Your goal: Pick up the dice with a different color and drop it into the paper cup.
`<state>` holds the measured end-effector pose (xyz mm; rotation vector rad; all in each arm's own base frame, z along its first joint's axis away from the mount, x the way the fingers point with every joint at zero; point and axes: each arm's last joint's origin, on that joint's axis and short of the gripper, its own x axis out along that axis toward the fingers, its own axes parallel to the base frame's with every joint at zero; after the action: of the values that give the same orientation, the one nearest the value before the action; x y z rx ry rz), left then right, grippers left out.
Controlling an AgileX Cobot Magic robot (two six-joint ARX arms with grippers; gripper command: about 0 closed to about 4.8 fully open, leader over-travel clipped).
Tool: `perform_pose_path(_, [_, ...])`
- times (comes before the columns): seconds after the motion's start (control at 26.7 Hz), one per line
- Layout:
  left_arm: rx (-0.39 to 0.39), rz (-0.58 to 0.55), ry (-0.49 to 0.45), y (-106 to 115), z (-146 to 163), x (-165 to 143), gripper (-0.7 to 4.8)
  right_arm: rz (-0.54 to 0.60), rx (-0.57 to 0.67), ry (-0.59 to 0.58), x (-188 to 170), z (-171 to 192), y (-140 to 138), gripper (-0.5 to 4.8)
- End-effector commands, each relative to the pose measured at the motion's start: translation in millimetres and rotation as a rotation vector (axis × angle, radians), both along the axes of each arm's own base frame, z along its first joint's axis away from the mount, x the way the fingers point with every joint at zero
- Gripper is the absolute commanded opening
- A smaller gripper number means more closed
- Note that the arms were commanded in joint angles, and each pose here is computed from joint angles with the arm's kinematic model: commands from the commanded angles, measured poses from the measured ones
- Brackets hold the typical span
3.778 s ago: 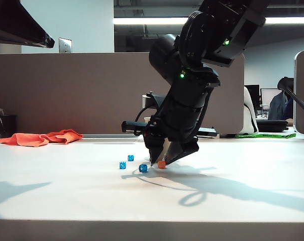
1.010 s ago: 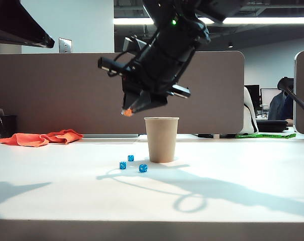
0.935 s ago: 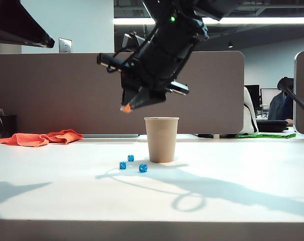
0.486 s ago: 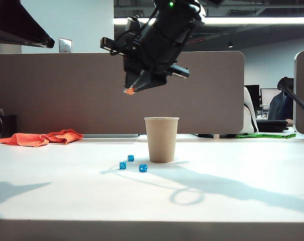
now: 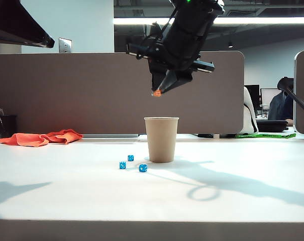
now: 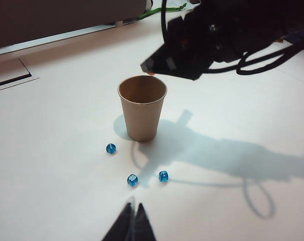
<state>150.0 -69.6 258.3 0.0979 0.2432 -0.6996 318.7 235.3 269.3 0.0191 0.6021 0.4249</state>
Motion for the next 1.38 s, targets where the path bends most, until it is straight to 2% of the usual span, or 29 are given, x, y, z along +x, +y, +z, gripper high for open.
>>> perform_pose_path(0.04, [-0.011,-0.003,-0.016,-0.1,3.3,0.0,-0.06,-0.003,-0.003,-0.003,-1.1,3.1,-0.5,0.53])
perform_pose_path(0.45, [-0.011,-0.004,-0.016,-0.1,3.3,0.0,-0.06,-0.005,0.0,-0.01,-0.8,3.7,-0.3,0.61])
perform_pose_path(0.56, [-0.012,-0.006,-0.016,-0.2,3.3,0.0,-0.06,-0.005,0.0,-0.009,-0.8,3.7,-0.3,1.4])
perform_pose_path(1.01, [-0.012,-0.006,-0.016,-0.2,3.3,0.0,-0.06,-0.005,0.004,-0.013,-0.6,4.1,-0.2,1.4])
perform_pose_path(1.31, [-0.009,0.004,-0.016,0.1,3.2,0.2,-0.06,0.06,0.039,0.011,-2.2,4.2,2.5,1.39])
perform_pose_path(1.38, [-0.008,0.004,-0.014,0.1,3.0,0.1,-0.06,0.06,0.038,0.011,-2.2,4.1,2.4,1.21])
